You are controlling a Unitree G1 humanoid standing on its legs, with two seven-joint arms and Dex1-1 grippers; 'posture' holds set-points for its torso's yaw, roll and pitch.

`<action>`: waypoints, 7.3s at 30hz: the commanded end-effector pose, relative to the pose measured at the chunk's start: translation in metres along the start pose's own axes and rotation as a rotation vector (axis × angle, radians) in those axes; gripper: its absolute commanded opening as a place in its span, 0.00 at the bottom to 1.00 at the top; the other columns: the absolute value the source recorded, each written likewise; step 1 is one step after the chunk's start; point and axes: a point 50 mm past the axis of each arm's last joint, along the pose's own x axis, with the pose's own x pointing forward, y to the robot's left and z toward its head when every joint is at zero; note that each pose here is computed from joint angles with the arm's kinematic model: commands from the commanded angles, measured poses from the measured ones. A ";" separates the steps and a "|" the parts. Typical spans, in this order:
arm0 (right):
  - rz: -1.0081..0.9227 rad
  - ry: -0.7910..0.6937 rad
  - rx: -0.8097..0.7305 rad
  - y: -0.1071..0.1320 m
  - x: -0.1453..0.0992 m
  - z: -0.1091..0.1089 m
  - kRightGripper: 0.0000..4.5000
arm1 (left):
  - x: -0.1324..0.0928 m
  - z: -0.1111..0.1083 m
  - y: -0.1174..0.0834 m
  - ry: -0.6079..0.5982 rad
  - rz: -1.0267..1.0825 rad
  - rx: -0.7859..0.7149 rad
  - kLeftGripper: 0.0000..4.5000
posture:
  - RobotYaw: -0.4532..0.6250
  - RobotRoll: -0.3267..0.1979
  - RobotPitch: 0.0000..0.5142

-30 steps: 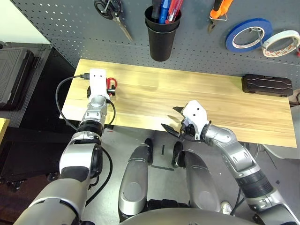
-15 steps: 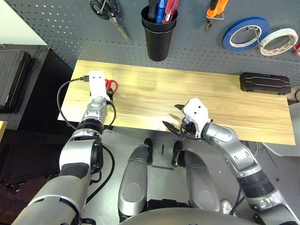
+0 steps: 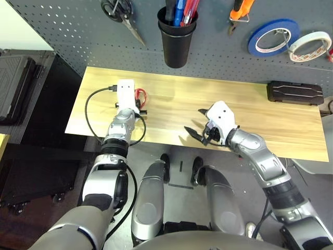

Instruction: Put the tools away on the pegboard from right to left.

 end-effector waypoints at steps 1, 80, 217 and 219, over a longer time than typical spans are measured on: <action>-0.003 0.019 0.007 -0.001 -0.001 -0.008 1.00 | -0.011 -0.031 -0.018 0.158 -0.056 -0.033 0.35 | 0.54 0.62 0.78; 0.101 0.021 0.004 0.010 -0.009 -0.014 1.00 | -0.022 -0.054 0.006 0.215 0.037 -0.008 0.42 | 0.55 0.62 0.77; -0.340 -0.562 0.060 -0.041 -0.018 0.043 1.00 | -0.051 0.086 0.052 -0.623 -0.140 0.003 1.00 | 0.62 0.62 0.48; -0.455 -0.508 0.084 -0.048 -0.021 0.030 1.00 | -0.055 0.075 0.059 -0.652 -0.111 0.033 1.00 | 0.62 0.62 0.47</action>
